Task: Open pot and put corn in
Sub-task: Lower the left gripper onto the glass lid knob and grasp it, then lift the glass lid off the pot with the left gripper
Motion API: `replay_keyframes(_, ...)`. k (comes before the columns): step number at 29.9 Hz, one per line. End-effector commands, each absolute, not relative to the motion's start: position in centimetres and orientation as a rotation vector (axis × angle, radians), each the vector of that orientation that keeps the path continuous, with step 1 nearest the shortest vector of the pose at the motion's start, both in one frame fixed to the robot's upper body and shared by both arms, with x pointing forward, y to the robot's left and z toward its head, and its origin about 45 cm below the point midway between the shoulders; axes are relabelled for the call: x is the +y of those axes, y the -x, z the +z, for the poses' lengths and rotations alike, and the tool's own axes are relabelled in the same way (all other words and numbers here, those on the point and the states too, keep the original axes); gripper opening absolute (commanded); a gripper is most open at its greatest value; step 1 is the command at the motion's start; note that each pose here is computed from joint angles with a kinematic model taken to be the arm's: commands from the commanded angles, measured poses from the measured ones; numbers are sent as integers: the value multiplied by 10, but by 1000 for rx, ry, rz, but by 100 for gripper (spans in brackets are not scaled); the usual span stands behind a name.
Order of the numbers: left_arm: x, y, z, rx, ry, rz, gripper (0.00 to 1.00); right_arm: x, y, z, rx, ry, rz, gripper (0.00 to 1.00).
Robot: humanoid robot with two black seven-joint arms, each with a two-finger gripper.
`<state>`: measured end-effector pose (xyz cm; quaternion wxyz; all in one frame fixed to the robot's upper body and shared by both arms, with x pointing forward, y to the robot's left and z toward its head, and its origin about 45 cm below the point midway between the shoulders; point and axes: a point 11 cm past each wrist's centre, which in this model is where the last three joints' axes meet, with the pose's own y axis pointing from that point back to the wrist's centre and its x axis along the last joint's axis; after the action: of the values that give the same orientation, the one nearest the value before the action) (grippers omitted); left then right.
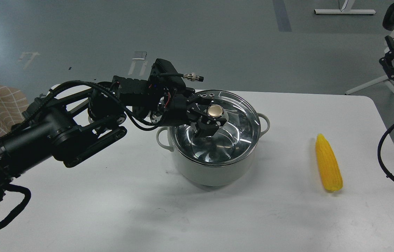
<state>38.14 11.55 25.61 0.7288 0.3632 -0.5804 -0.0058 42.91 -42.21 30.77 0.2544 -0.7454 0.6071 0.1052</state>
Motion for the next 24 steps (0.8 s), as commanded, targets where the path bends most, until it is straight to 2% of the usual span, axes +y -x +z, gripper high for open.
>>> replay_keyframes(1,115,-382,257,-1280,-799,-12,67,-423,-429,309,1651,2025,282,100)
replay_keyframes(10,116,-381,256,-1278,-801,-12,49,-422,-429,308,1648,2024,285,100)
replay_keyframes(24,121,-386,274,-1307,-792,7,45,-424,-429,306,1655,2022,289,100)
